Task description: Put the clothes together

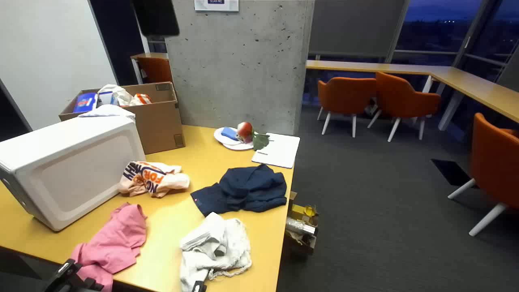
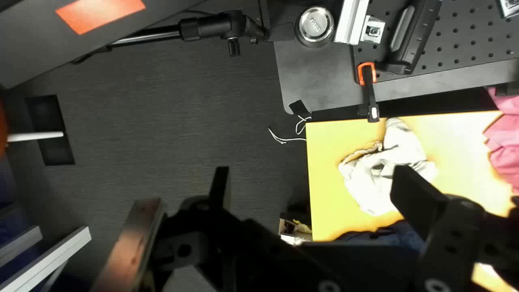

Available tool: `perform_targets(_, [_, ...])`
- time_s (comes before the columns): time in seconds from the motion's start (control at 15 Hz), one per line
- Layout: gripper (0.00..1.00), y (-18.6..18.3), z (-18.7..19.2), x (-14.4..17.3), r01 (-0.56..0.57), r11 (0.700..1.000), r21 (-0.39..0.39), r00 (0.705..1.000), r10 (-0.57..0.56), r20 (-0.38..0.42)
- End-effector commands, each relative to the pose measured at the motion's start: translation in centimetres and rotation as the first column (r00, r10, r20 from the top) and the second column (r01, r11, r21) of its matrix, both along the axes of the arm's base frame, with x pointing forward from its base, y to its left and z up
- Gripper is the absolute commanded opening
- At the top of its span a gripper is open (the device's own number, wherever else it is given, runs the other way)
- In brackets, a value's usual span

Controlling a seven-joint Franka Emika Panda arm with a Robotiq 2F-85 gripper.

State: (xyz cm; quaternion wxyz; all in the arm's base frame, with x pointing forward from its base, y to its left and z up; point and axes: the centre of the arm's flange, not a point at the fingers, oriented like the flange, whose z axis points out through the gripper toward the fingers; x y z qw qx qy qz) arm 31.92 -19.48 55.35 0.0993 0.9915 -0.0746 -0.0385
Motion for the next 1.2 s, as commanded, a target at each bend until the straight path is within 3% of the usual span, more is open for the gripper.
perform_targets(0.0, [1.0,0.0,0.0,0.0,0.0,1.0,0.0,1.0,0.0,0.001])
perform_targets(0.4, [1.0,-0.3,-0.1,0.9,-0.004,1.0,-0.001,1.0,0.004,-0.001])
perform_targets(0.87, [1.0,-1.1,-4.9,15.2,-0.158,0.987,-0.011,0.975,0.158,0.155])
perform_targets(1.13, [1.0,2.1,-10.7,23.6,-0.212,0.974,0.078,0.964,0.195,0.182])
